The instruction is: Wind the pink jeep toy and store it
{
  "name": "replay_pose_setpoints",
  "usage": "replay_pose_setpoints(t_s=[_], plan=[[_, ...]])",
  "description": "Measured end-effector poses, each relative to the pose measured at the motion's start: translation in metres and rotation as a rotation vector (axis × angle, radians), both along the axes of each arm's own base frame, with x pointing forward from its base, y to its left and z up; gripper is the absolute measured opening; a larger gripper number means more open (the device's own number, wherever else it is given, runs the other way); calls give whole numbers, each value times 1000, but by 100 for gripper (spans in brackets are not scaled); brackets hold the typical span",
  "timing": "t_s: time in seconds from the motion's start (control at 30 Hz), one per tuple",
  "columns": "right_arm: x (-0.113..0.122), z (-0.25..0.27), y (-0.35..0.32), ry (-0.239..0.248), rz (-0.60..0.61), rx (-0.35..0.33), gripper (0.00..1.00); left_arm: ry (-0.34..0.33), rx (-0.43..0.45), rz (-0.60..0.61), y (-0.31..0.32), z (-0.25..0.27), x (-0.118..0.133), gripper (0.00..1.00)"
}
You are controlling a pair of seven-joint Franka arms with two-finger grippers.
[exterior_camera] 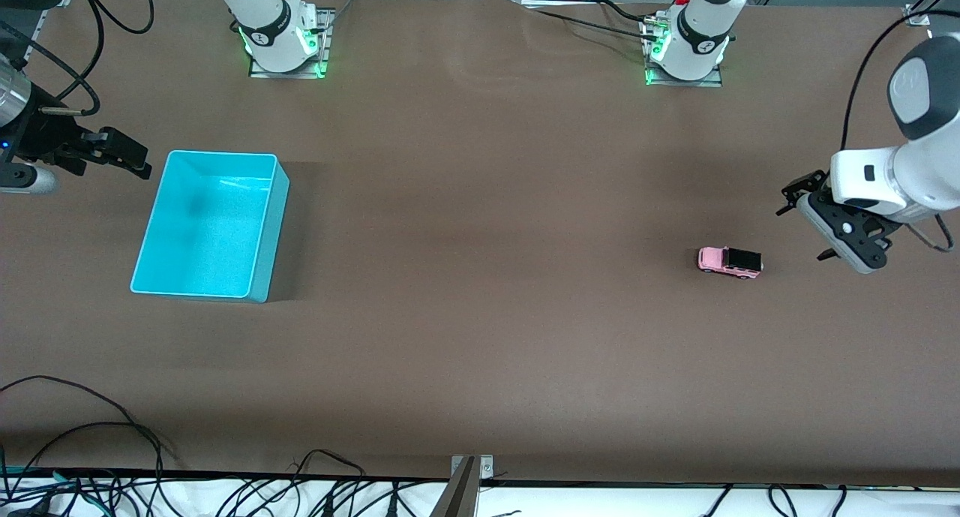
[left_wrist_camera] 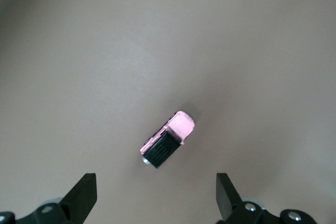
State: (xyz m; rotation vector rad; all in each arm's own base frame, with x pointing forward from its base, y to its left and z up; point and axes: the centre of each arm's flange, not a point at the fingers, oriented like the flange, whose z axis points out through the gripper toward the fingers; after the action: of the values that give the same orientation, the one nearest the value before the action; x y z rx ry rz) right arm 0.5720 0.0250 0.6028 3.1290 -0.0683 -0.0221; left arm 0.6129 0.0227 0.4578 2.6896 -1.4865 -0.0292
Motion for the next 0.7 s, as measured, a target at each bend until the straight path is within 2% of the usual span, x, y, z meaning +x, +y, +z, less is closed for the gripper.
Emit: replay_pose_setpoints(t_s=[0.23,0.5,0.7], plan=[[0,0,0,0,0,0,100,8,-19,-203,18,-60,5,100],[0,0,0,0,0,0,100,-10,-25,-350,24,-124,-12,100],[0,0,0,0,-1,0,100,-51,-17,-447,23,-156,-26,100]])
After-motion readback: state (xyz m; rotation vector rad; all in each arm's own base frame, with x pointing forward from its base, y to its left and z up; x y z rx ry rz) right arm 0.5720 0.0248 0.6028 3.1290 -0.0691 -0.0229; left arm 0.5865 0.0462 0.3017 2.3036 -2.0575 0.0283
